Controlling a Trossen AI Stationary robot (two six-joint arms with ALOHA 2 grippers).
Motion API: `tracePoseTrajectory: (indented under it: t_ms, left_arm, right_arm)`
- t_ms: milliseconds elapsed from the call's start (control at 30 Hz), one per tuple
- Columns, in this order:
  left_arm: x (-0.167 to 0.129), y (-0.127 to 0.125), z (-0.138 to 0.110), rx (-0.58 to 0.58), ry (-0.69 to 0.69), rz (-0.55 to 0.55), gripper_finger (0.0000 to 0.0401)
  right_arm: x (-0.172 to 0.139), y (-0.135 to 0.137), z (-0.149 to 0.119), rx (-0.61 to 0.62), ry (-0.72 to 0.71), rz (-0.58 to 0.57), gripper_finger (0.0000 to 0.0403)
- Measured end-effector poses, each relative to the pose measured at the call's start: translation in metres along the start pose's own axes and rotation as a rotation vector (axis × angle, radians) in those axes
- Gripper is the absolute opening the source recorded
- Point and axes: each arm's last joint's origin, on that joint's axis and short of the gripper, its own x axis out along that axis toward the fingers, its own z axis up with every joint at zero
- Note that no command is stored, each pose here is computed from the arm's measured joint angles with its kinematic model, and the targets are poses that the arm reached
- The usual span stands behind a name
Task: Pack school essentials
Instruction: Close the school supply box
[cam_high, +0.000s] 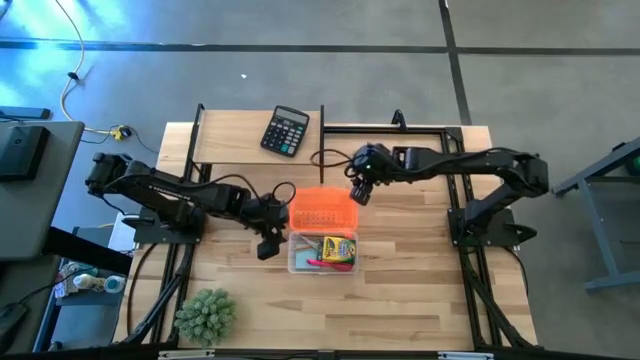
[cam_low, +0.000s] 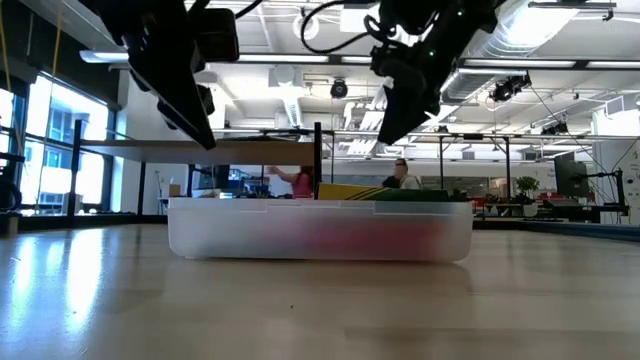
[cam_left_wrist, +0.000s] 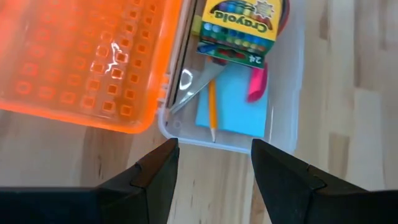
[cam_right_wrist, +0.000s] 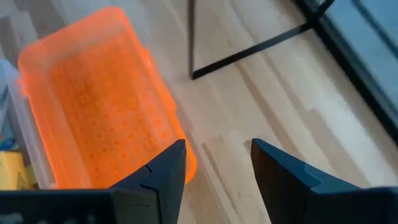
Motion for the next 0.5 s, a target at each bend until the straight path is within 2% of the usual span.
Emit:
tracePoseTrajectory:
  t_ms: [167, 500]
  left_arm:
    - [0.008, -0.003, -0.001, 0.002, 0.018, 0.007, 0.0191]
    - [0.027, -0.004, -0.006, -0.018, 0.085, 0.021, 0.0190]
  right_arm:
    - [0.019, 0.004, -0.004, -0.023, 0.060, 0.012, 0.0171]
    - [0.052, 0.012, -0.010, -0.146, 0.123, 0.081, 0.0171]
